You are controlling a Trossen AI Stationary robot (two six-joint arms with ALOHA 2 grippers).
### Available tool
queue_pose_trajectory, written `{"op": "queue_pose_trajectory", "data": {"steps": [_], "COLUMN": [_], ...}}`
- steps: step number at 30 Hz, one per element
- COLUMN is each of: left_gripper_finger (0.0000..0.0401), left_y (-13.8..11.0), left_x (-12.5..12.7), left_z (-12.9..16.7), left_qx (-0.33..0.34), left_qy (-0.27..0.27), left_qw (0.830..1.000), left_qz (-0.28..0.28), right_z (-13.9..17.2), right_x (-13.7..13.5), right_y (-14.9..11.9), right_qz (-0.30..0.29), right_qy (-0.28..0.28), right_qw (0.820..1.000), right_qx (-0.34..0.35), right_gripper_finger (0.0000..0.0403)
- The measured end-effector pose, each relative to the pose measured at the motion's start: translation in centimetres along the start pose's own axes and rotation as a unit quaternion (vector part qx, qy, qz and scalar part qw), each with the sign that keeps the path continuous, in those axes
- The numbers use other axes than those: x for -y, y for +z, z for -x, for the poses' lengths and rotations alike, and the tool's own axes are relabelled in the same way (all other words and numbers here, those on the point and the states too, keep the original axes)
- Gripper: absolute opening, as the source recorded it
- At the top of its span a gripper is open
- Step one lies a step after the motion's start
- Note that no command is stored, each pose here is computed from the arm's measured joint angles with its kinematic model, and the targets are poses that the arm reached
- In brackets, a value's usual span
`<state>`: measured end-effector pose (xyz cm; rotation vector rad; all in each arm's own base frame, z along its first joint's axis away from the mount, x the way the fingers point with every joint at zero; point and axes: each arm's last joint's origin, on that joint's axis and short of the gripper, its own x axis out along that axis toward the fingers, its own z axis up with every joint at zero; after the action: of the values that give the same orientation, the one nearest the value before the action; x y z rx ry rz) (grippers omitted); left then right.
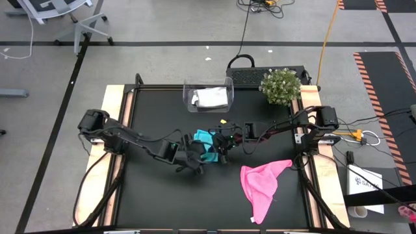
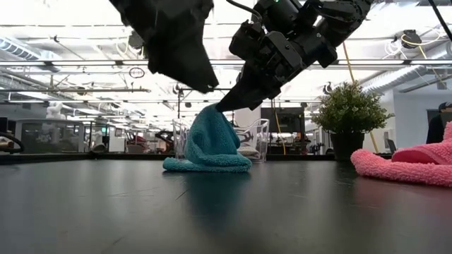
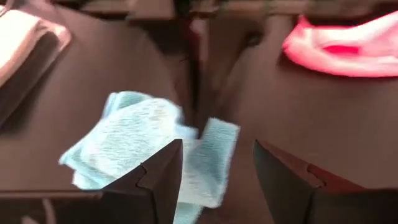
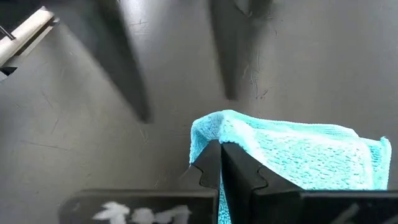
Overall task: Fold microfiber towels
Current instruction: Fold the light blue microfiber cloth
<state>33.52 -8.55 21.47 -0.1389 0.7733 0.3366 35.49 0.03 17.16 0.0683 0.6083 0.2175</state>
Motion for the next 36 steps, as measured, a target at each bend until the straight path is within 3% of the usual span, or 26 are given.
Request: {"op": "queue_pose_trajectory", "data": {"steps": [7, 13, 15, 21, 25, 28, 36], "left_gripper_finger": [0.0196, 0.0183, 0.0155, 0.0020, 0.0014, 0.0005, 0.0004], "left_y": [-1.0, -0.4, -0.4, -0.2, -0.9, -1.1, -1.3], "left_x": [-1.0, -1.3, -1.4, -1.7, -2.0, -2.1, -1.9], "left_z": [-2.9, -4.0, -3.8, -2.7, -2.7, -2.5, -2.4], "left_qx": [-0.030, -0.002, 0.002, -0.001, -0.016, -0.014, -0.011], "left_qy": [0.007, 0.015, 0.033, 0.043, 0.077, 0.100, 0.106], "left_qw": [1.000, 1.000, 0.999, 0.999, 0.997, 0.994, 0.991], "left_qz": [-0.006, -0.002, 0.004, 0.011, 0.027, 0.046, 0.079], "right_z": [0.0, 0.0, 0.0, 1.1, 3.4, 4.4, 2.3], "right_x": [0.0, 0.0, 0.0, -0.1, -0.9, -1.4, -2.4], "right_y": [0.0, 0.1, 0.1, 1.0, 2.3, 1.6, -1.8], "right_qz": [0.000, -0.003, -0.007, -0.003, 0.009, -0.011, -0.036], "right_qy": [0.000, 0.000, -0.002, -0.013, 0.002, 0.003, 0.007], "right_qw": [1.000, 1.000, 1.000, 1.000, 1.000, 1.000, 0.999], "right_qx": [0.000, 0.003, 0.005, 0.018, 0.027, -0.008, -0.040], "right_gripper_finger": [0.0000, 0.0000, 0.0000, 0.0002, 0.0009, 0.0010, 0.0001]}}
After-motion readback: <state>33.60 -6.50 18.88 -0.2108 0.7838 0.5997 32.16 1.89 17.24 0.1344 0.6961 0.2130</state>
